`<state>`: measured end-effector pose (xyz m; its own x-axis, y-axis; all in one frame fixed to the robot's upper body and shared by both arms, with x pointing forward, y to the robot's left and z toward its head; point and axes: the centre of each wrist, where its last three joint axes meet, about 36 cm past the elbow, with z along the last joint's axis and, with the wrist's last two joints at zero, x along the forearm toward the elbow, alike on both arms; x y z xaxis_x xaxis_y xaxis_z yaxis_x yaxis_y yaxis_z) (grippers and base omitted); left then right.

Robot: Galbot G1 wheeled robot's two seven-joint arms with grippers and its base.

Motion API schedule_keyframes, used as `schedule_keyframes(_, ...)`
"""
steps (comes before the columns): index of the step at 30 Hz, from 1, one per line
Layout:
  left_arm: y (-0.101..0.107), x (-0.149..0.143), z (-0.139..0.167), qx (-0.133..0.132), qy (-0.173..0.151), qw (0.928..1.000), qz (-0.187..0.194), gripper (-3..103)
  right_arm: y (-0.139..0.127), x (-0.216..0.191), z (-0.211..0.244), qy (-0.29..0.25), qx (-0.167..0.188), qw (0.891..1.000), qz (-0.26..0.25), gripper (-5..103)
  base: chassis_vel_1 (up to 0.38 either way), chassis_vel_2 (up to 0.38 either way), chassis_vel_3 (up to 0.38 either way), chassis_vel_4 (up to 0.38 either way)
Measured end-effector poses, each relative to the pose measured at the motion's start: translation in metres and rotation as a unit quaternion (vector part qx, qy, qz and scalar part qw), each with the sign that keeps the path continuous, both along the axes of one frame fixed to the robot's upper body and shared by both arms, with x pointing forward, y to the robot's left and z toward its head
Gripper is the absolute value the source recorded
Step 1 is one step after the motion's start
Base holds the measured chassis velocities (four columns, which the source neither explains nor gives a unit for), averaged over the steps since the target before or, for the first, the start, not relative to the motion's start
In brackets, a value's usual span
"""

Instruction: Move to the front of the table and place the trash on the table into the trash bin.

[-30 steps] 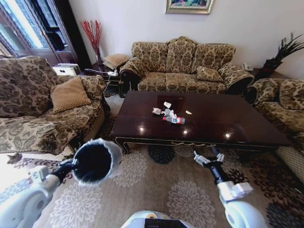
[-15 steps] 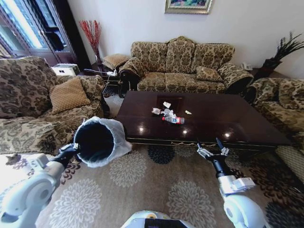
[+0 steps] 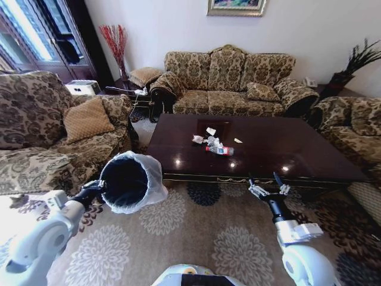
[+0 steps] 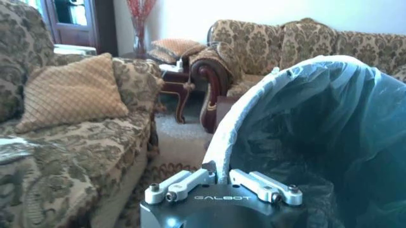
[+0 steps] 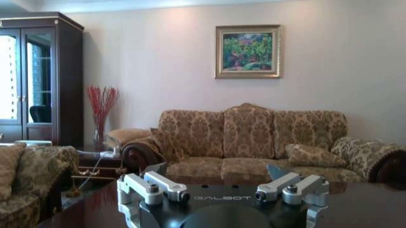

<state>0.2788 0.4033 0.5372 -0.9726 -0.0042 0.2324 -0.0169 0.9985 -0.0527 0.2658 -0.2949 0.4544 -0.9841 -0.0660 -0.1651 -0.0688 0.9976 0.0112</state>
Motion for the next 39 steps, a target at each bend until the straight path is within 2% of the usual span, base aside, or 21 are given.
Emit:
schedule_keyframes(14, 0.000, -0.004, -0.003, -0.006, -0.002, 1.0000, 0.003, 0, -0.003, -0.001, 0.002, 0.003, 0.015, 1.000, 0.007, 100, -0.004, 0.020, 0.003, -0.015)
schedule_keyframes(19, 0.000, -0.003, 0.004, -0.009, -0.011, 0.9998, -0.012, 0, -0.003, -0.001, 0.000, 0.004, 0.017, 1.000, 0.009, 100, -0.078, 0.100, 0.075, -0.088)
schedule_keyframes(30, 0.002, 0.000, 0.010, 0.000, -0.014, 0.9996, -0.023, 0, -0.004, -0.002, 0.000, 0.001, 0.019, 1.000, 0.014, 100, -0.209, 0.212, 0.219, -0.216)
schedule_keyframes(33, 0.007, 0.009, 0.014, 0.014, -0.024, 0.9989, -0.039, 0, -0.004, -0.002, 0.000, -0.005, 0.020, 1.000, 0.014, 100, -0.301, 0.281, 0.304, -0.291)
schedule_keyframes(35, 0.023, 0.037, 0.033, 0.046, -0.042, 0.9965, -0.057, 0, -0.006, 0.002, -0.001, -0.012, 0.010, 1.000, 0.002, 100, -0.294, 0.275, 0.308, -0.270)
schedule_keyframes(39, 0.045, 0.076, 0.059, 0.076, -0.069, 0.9930, -0.059, 0, -0.008, 0.004, -0.002, -0.015, 0.006, 1.000, -0.006, 100, -0.230, 0.165, 0.190, -0.189)
